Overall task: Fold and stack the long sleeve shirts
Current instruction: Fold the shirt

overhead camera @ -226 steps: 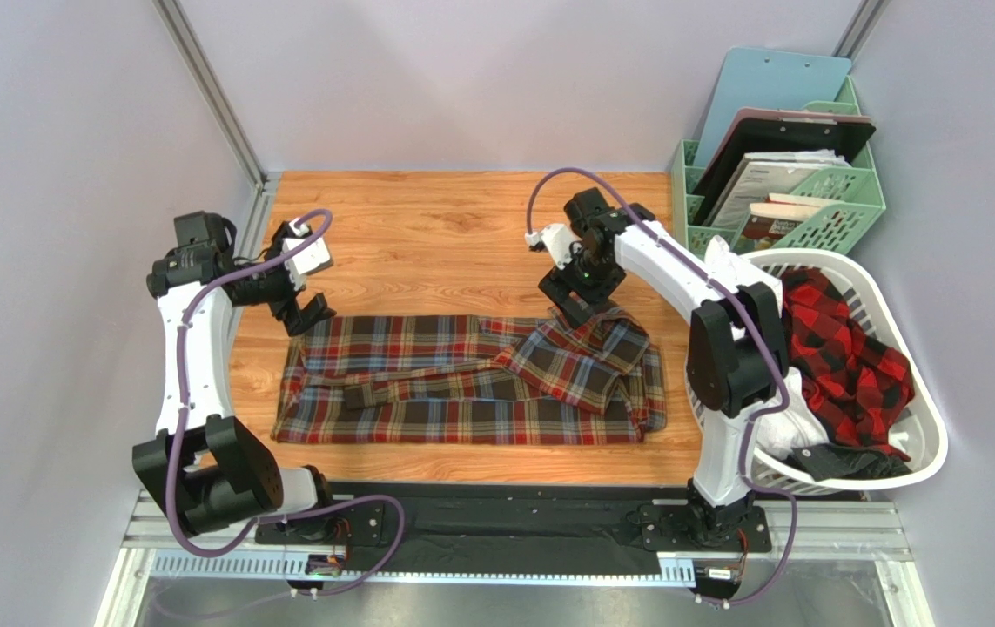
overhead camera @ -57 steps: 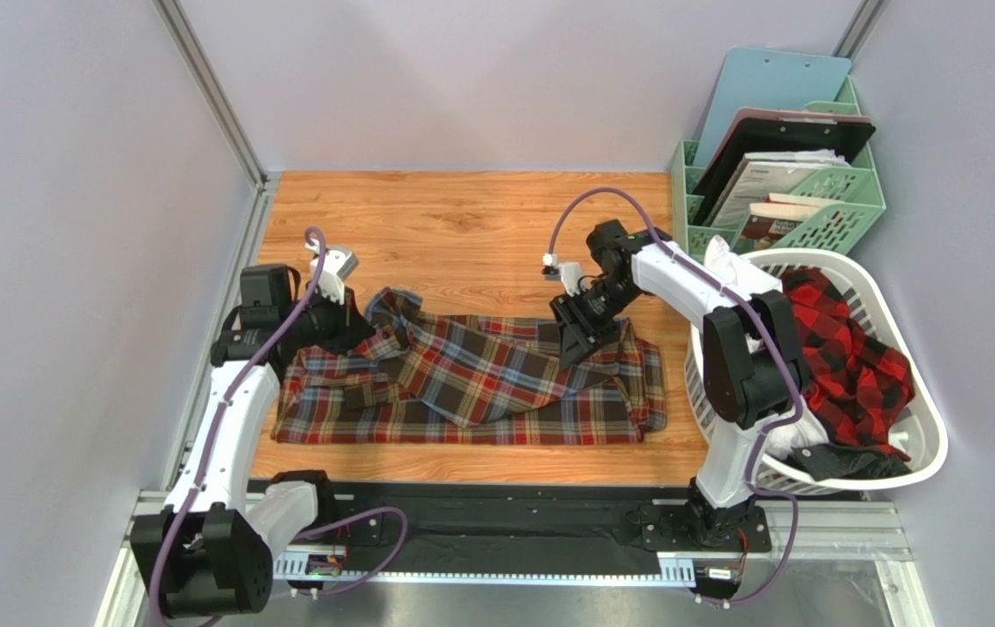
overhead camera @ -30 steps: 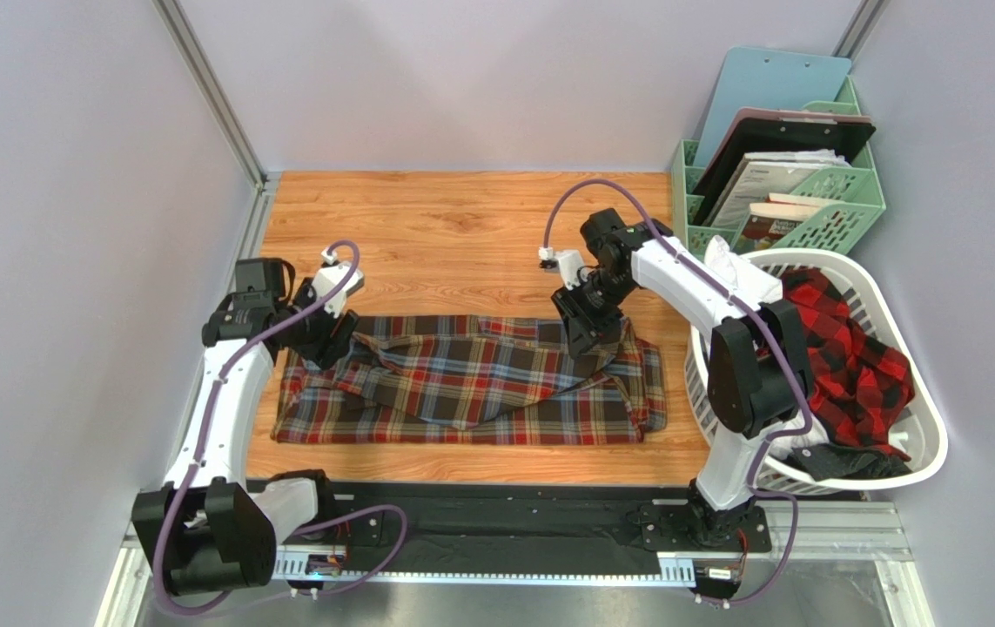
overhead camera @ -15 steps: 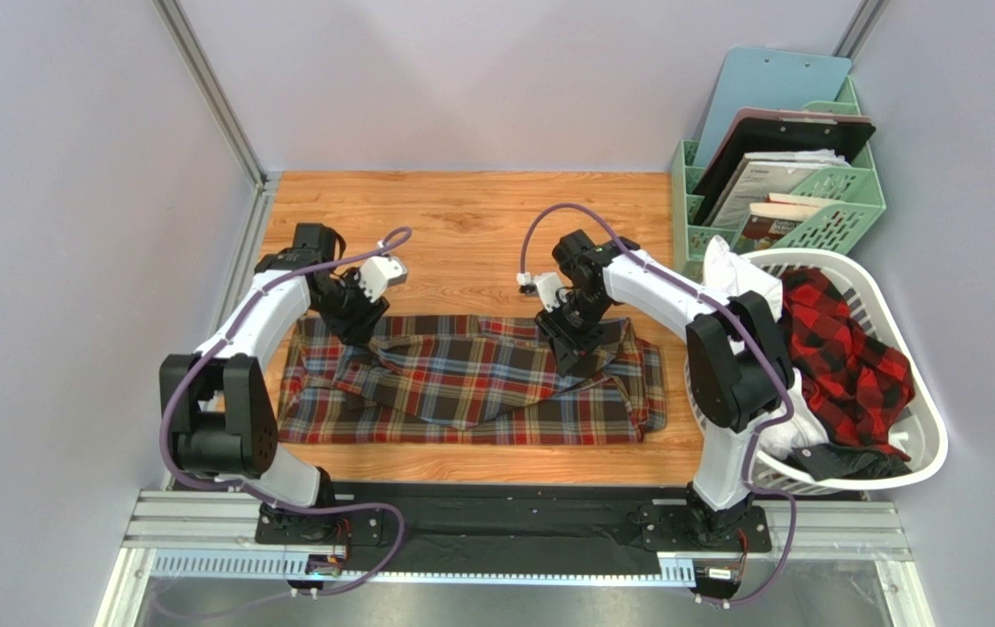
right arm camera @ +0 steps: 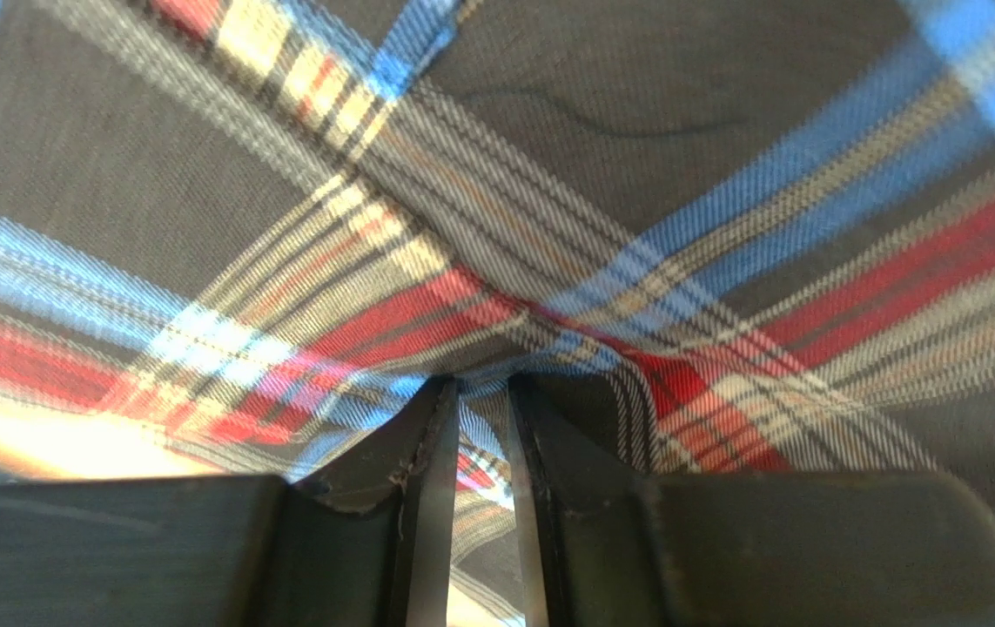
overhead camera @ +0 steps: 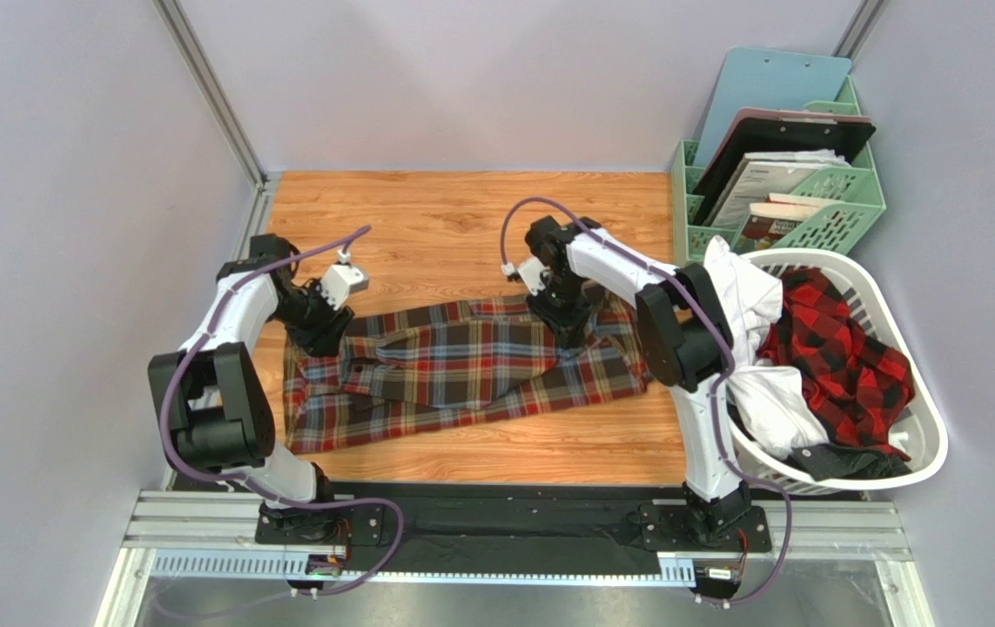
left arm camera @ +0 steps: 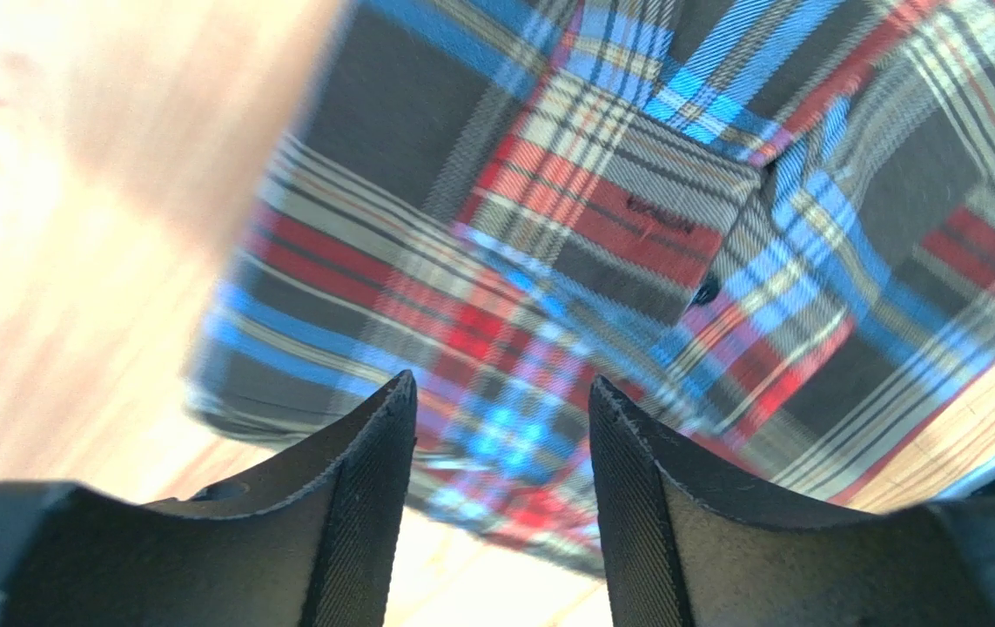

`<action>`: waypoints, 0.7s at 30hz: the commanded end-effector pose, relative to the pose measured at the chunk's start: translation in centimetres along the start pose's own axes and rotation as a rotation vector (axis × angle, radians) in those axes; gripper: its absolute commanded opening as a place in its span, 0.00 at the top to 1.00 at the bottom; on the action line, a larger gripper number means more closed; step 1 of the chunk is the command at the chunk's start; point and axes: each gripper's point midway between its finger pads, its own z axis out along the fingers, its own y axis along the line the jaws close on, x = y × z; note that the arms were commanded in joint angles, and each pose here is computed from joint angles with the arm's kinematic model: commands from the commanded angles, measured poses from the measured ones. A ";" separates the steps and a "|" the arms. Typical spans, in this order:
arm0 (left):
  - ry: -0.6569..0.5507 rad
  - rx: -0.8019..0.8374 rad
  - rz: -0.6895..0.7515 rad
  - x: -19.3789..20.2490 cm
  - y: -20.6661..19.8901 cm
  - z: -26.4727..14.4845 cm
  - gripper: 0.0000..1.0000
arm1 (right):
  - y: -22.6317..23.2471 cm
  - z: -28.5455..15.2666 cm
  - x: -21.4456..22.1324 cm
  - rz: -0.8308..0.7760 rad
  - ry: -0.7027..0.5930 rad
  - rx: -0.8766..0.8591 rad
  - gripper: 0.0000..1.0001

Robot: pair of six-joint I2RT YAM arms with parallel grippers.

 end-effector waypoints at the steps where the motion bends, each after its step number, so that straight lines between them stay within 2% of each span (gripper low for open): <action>1: -0.173 -0.017 0.127 -3.7 -0.2 -3.1 0.41 | -8.1 -0.1 -7.4 -0.104 -0.099 0.348 0.78; 2: -0.170 -0.023 0.144 -3.6 -0.1 -3.1 0.41 | -9.6 -2.6 -11.0 -0.111 -0.198 0.427 0.78; 4: -0.159 -0.026 0.190 -3.4 0.1 -2.9 0.41 | -12.4 -4.1 -14.1 -0.079 -0.275 0.552 0.78; 5: -0.153 -0.020 0.212 -3.4 0.1 -2.7 0.42 | -13.4 -6.9 -15.9 -0.031 -0.369 0.592 0.78; 8: -0.130 -0.014 0.262 -3.6 -0.1 -2.2 0.43 | -14.8 -11.9 -17.0 0.049 -0.528 0.589 0.77; 9: -0.123 -0.013 0.276 -3.7 -0.2 -1.9 0.44 | -14.4 -11.7 -17.1 0.048 -0.570 0.537 0.75; 10: -0.097 -0.020 0.291 -3.5 -0.2 -1.5 0.45 | -14.4 -15.4 -16.7 0.066 -0.650 0.556 0.75; 12: -0.073 -0.025 0.343 -4.1 -0.4 -0.4 0.46 | -12.9 -15.7 -15.7 0.047 -0.673 0.486 0.72; 13: -0.033 -0.026 0.350 -3.5 -0.5 0.3 0.47 | -11.9 -17.8 -15.0 0.048 -0.709 0.473 0.72; 14: -0.014 -0.019 0.381 -3.7 -0.8 1.2 0.47 | -11.3 -18.0 -14.5 0.057 -0.711 0.449 0.71; 21: 0.241 0.042 0.484 -0.4 -2.7 4.5 0.59 | -5.2 -16.5 -9.9 0.093 -0.633 0.161 0.71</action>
